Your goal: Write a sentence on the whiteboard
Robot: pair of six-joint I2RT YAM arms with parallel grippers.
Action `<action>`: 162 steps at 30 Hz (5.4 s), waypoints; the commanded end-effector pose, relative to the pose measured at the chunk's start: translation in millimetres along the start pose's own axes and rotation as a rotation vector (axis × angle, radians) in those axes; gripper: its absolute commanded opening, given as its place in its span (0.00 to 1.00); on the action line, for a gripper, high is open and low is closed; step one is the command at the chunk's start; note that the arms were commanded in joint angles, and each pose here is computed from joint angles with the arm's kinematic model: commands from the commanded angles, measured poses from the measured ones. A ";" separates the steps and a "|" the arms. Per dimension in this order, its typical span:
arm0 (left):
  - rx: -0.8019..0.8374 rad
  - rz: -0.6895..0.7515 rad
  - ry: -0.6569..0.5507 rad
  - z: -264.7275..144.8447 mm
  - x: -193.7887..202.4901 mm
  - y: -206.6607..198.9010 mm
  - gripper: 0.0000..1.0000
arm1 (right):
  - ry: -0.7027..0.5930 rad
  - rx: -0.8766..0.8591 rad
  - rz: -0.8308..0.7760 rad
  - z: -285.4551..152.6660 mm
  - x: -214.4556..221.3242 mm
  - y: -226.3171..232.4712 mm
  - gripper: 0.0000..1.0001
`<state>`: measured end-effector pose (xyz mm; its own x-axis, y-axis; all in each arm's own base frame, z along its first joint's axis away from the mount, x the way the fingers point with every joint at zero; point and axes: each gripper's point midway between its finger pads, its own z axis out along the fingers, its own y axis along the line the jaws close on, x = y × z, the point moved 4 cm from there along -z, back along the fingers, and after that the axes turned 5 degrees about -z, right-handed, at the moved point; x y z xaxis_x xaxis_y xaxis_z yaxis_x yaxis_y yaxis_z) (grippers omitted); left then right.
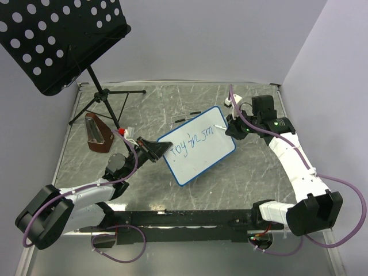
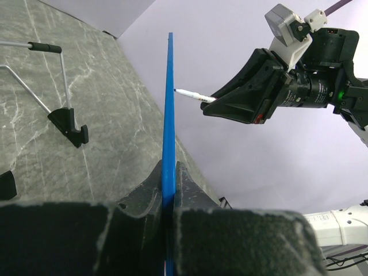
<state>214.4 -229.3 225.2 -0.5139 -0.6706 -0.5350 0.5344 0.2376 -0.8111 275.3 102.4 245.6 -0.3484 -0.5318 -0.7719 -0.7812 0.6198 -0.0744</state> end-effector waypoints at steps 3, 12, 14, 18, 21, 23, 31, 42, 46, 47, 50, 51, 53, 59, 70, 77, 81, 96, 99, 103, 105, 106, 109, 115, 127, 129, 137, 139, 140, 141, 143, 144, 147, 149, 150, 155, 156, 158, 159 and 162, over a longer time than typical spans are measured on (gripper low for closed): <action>0.203 -0.007 -0.106 0.8 -26.2 -47.3 0.01 | -0.076 -0.015 -0.027 -4.5 -22.5 -3.4 0.00; 0.200 -0.004 -0.108 1.1 -26.9 -46.9 0.01 | -0.051 -0.057 -0.032 -5.1 -12.0 5.5 0.00; 0.200 -0.004 -0.108 1.8 -27.2 -47.1 0.01 | -0.041 -0.060 -0.030 -5.7 -7.6 7.9 0.00; 0.203 -0.005 -0.109 2.1 -27.6 -47.8 0.01 | -0.012 -0.058 -0.029 -5.9 1.2 10.3 0.00; 0.203 -0.003 -0.110 2.0 -27.6 -47.9 0.01 | 0.006 -0.052 -0.028 -6.0 7.3 10.6 0.00; 0.201 -0.001 -0.110 1.9 -28.0 -47.6 0.01 | 0.016 -0.052 -0.026 -5.7 10.3 11.7 0.00; 0.201 0.002 -0.110 2.0 -28.9 -48.3 0.01 | 0.027 -0.021 -0.019 -5.7 12.7 5.5 0.00; 0.203 0.000 -0.108 1.4 -28.2 -48.3 0.01 | -0.021 0.025 -0.025 -9.5 -6.1 -7.9 0.00; 0.205 -0.001 -0.105 1.5 -27.3 -47.6 0.01 | -0.037 0.023 -0.024 -8.7 -12.0 -10.0 0.00; 0.204 -0.004 -0.106 1.9 -27.8 -47.5 0.01 | -0.040 0.023 -0.022 -8.2 -13.5 -10.9 0.00; 0.204 -0.003 -0.106 1.6 -27.7 -47.0 0.02 | -0.045 0.021 -0.020 -6.7 -16.8 -12.5 0.00; 0.205 -0.005 -0.105 1.3 -27.2 -47.1 0.01 | -0.052 0.023 -0.023 -7.0 -19.4 -13.7 0.00; 0.203 -0.004 -0.105 1.1 -27.1 -46.7 0.01 | -0.051 0.021 -0.021 -6.1 -20.1 -14.4 0.00; 0.202 -0.003 -0.108 0.6 -27.5 -46.7 0.01 | -0.032 0.010 -0.018 -4.4 -13.9 -12.7 0.00; 0.197 -0.006 -0.114 0.0 -28.1 -45.0 0.01 | 0.017 -0.004 -0.009 -6.8 10.9 -0.4 0.00; 0.202 -0.005 -0.113 -0.1 -28.3 -46.6 0.01 | 0.030 0.010 0.002 -8.9 19.7 -1.3 0.00; 0.204 -0.006 -0.111 -0.1 -27.8 -46.7 0.01 | 0.018 0.027 -0.003 -11.5 14.1 -6.1 0.00; 0.202 -0.004 -0.108 1.0 -27.7 -46.4 0.02 | -0.094 0.067 -0.017 -15.0 -34.8 -30.2 0.00; 0.200 -0.003 -0.105 1.2 -27.3 -45.6 0.01 | -0.085 0.052 -0.005 -9.3 -33.7 -32.0 0.00; 0.202 0.000 -0.107 1.4 -28.2 -46.8 0.01 | -0.077 0.043 0.004 -5.0 -31.0 -32.5 0.00; 0.205 -0.001 -0.107 1.6 -28.4 -47.5 0.01 | -0.069 0.035 0.006 -3.6 -28.6 -31.0 0.00; 0.206 -0.002 -0.107 1.6 -28.4 -47.6 0.01 | -0.065 0.033 0.007 -3.6 -27.2 -30.7 0.00; 0.206 -0.001 -0.109 1.8 -29.0 -48.1 0.01 | -0.053 0.023 0.006 -3.9 -22.3 -27.5 0.00; 0.202 0.000 -0.112 1.2 -29.3 -47.5 0.01 | -0.021 0.009 0.004 -5.4 -6.0 -17.2 0.00; 0.201 -0.006 -0.109 1.0 -27.9 -45.5 0.01 | 0.028 0.011 0.013 -6.6 21.2 -4.5 0.00; 0.202 -0.007 -0.106 0.8 -27.2 -45.3 0.01 | 0.027 0.010 0.013 -6.1 20.0 -5.4 0.00; 0.201 -0.003 -0.113 -0.8 -28.4 -46.5 0.01 | -0.001 0.051 -0.004 -9.3 1.0 -19.4 0.00; 0.201 -0.003 -0.113 -1.1 -28.4 -46.2 0.01 | -0.015 0.062 -0.009 -10.6 -7.0 -23.9 0.00; 0.200 -0.003 -0.111 -1.2 -27.7 -45.8 0.01 | -0.017 0.066 -0.011 -10.9 -9.2 -25.4 0.00; 0.201 -0.003 -0.111 -1.0 -28.0 -46.3 0.01 | -0.026 0.072 -0.016 -12.3 -14.2 -27.4 0.00; 0.199 -0.001 -0.112 -1.0 -28.2 -45.7 0.01 | -0.030 0.074 -0.018 -11.6 -17.7 -30.6 0.00; 0.200 -0.002 -0.114 -1.1 -28.8 -45.9 0.01 | -0.037 0.080 -0.022 -12.9 -21.5 -32.8 0.00; 0.198 -0.002 -0.114 -1.5 -28.4 -45.0 0.01 | -0.049 0.086 -0.023 -12.0 -28.0 -36.9 0.00; 0.197 -0.003 -0.112 -1.4 -28.0 -44.7 0.01 | -0.050 0.093 -0.021 -12.0 -30.0 -39.5 0.00; 0.200 -0.002 -0.114 -1.6 -28.4 -45.4 0.01 | -0.050 0.091 -0.018 -10.6 -31.3 -41.1 0.00; 0.196 -0.002 -0.113 -2.0 -28.1 -44.2 0.01 | -0.031 0.086 -0.009 -5.4 -28.8 -44.2 0.00; 0.198 -0.002 -0.114 -2.2 -28.2 -44.9 0.01 | -0.027 0.082 -0.008 -4.4 -27.4 -43.7 0.00; 0.195 0.000 -0.116 -2.6 -28.7 -44.0 0.01 | -0.018 0.072 -0.007 -2.4 -23.8 -41.8 0.00; 0.194 -0.001 -0.114 -2.5 -28.2 -44.0 0.01 | -0.017 0.070 -0.006 -2.8 -22.2 -40.9 0.00; 0.199 0.000 -0.115 -2.2 -28.9 -45.4 0.01 | -0.009 0.062 -0.007 -2.6 -16.9 -36.8 0.00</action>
<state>215.1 -226.4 222.2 -0.5127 -0.6720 -0.5344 0.5299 0.2420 -0.8128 308.3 90.7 259.1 -0.3520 -0.5303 -0.7713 -0.7563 0.6466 -0.0994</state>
